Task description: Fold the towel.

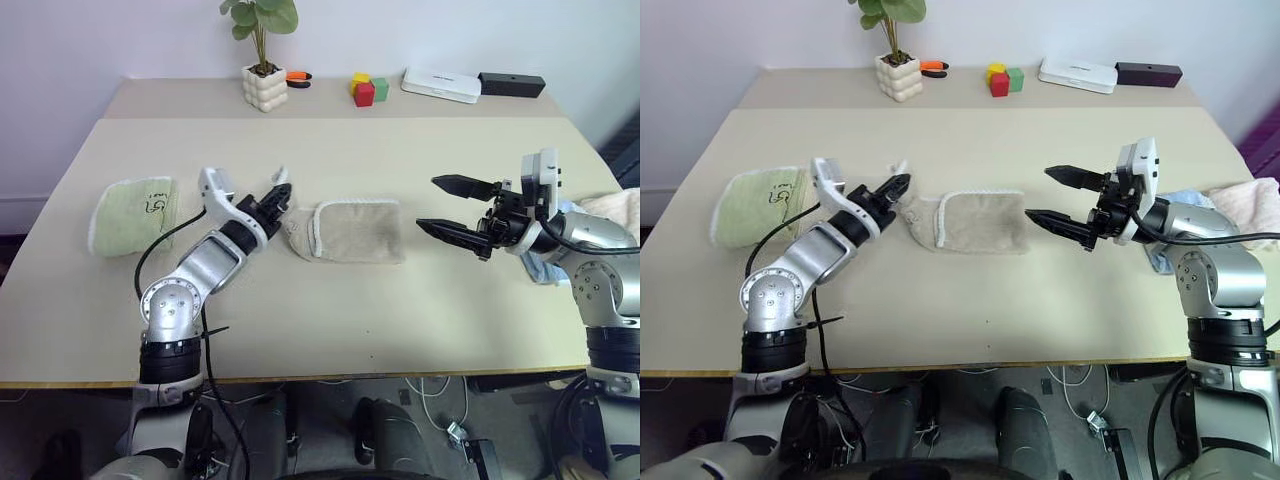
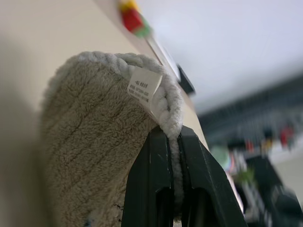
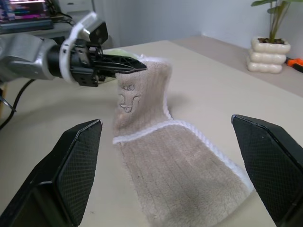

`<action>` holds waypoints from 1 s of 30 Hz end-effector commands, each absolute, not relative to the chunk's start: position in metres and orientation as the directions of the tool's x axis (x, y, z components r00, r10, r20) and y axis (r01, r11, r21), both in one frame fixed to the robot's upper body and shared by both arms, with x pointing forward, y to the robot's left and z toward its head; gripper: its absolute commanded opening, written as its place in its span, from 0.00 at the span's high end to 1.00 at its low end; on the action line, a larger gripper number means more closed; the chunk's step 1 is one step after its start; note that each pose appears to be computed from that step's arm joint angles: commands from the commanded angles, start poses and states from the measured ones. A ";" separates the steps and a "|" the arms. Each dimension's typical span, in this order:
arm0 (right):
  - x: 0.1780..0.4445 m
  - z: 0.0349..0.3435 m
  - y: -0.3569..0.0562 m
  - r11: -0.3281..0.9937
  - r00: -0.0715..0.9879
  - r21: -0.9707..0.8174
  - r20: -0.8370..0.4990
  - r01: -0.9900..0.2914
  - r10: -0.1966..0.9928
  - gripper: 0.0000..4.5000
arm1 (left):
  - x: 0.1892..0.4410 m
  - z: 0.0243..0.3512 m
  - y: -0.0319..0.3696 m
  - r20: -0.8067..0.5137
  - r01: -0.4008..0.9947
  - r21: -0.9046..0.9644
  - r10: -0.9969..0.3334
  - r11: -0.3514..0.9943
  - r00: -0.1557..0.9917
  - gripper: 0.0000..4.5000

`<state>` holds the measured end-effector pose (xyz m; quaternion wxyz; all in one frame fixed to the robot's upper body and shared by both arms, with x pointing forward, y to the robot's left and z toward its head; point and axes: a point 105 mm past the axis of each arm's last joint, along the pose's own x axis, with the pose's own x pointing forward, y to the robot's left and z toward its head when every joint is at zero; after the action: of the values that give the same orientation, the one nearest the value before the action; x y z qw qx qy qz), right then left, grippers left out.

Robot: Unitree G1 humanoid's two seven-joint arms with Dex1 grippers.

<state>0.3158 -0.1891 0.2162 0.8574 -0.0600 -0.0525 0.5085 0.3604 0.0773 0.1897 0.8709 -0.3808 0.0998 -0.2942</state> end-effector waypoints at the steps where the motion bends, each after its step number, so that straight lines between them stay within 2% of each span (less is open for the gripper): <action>1: 0.311 0.224 -0.207 0.523 0.524 -0.175 0.045 -0.834 0.850 0.00 | 0.358 0.197 0.042 0.070 0.574 -0.658 -0.719 0.488 0.692 0.99; 9: 0.308 0.225 -0.224 0.622 0.624 -0.197 0.061 -0.758 0.779 0.00 | 0.353 0.194 -0.026 0.065 0.714 -0.593 -0.861 0.373 0.504 0.99; 13: 0.301 0.218 -0.233 0.658 0.668 -0.211 0.033 -0.722 0.744 0.00 | 0.348 0.185 -0.055 0.058 0.742 -0.592 -0.902 0.313 0.427 0.99; 20: 0.296 0.209 -0.248 0.714 0.743 -0.265 -0.015 -0.648 0.669 0.00 | 0.349 0.162 -0.069 -0.013 0.753 -0.569 -0.919 0.330 0.394 0.99; 24: 0.294 0.208 -0.254 0.742 0.771 -0.269 -0.007 -0.615 0.637 0.00 | 0.356 0.143 -0.071 -0.081 0.725 -0.571 -0.905 0.385 0.417 0.99; 28: 0.295 0.209 -0.253 0.752 0.781 -0.276 0.005 -0.599 0.624 0.00 | 0.353 0.144 -0.075 -0.071 0.740 -0.571 -0.920 0.355 0.386 0.69; 30: 0.296 0.209 -0.253 0.754 0.784 -0.278 0.009 -0.595 0.621 0.00 | 0.351 0.144 -0.076 -0.071 0.736 -0.584 -0.925 0.342 0.373 0.45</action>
<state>0.2993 -0.2526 0.1899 0.9376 -0.1036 -0.0155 0.3315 0.3531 -0.0711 0.1294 0.8020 -0.2339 0.2166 -0.5052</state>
